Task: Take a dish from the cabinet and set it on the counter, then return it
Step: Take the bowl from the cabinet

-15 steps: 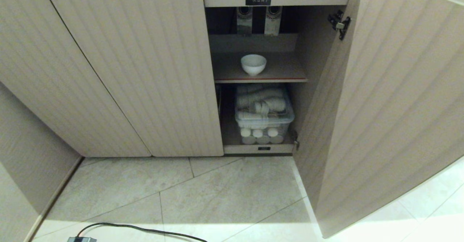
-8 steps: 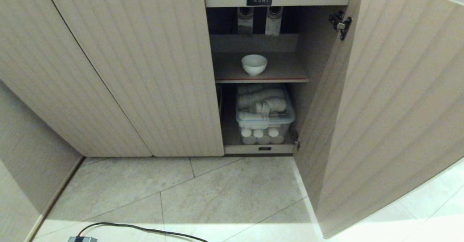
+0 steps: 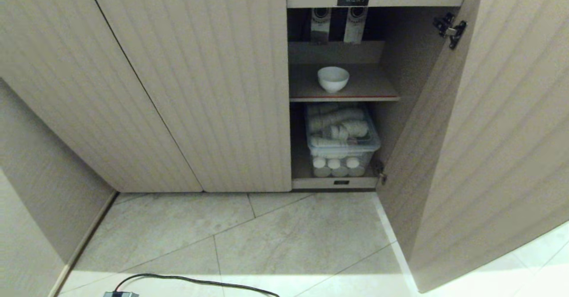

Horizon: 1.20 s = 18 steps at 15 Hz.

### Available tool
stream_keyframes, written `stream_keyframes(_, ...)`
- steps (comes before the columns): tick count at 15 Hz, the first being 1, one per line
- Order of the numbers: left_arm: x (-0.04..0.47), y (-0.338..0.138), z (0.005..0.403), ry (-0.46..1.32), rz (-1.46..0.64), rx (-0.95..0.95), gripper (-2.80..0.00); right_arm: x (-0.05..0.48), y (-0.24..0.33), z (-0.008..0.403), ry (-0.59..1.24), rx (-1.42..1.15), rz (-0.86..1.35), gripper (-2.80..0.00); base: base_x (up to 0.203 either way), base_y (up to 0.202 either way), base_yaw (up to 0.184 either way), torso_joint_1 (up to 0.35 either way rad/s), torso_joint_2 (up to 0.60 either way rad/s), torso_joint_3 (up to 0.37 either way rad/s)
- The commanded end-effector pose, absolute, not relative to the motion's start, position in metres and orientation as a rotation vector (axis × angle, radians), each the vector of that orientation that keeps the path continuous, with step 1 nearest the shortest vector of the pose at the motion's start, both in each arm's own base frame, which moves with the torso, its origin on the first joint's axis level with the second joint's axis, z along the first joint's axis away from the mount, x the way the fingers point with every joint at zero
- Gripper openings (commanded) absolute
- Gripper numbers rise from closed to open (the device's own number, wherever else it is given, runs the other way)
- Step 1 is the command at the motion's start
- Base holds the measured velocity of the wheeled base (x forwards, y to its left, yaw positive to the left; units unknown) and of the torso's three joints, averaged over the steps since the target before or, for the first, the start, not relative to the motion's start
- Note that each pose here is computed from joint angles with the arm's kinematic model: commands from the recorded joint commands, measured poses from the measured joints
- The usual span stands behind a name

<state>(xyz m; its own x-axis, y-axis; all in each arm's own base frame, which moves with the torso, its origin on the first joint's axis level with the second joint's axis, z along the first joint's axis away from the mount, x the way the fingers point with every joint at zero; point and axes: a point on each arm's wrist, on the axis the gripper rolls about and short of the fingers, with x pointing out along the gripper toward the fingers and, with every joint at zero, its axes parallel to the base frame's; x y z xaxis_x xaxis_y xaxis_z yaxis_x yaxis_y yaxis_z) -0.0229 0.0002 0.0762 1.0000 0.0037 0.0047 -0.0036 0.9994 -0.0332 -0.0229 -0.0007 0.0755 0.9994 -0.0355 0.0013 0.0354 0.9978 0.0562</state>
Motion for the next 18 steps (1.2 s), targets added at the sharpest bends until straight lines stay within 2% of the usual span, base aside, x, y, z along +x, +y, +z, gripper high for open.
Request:
stream_keyframes(1,-0.0229,0.0002,0.0764,-0.006,0.004,-0.034,-2.8,-0.0229,-0.0007,0.0759,-0.002,0.057,-0.035,-2.8,0.0,0.197,-0.001,0.007,0.01,0.002)
stream_keyframes(6,-0.0229,0.0002,0.0764,-0.006,0.005,-0.032,-2.8,-0.0228,-0.0007,0.0755,-0.001,0.057,-0.035,-2.8,0.0,0.15,-0.001,0.003,0.0,0.001)
stream_keyframes(18,-0.0229,0.0002,0.0762,-0.005,0.005,-0.031,-2.8,-0.0228,-0.0007,0.0755,-0.001,0.057,-0.035,-2.8,0.0,0.0,0.0,0.0,0.0,0.0)
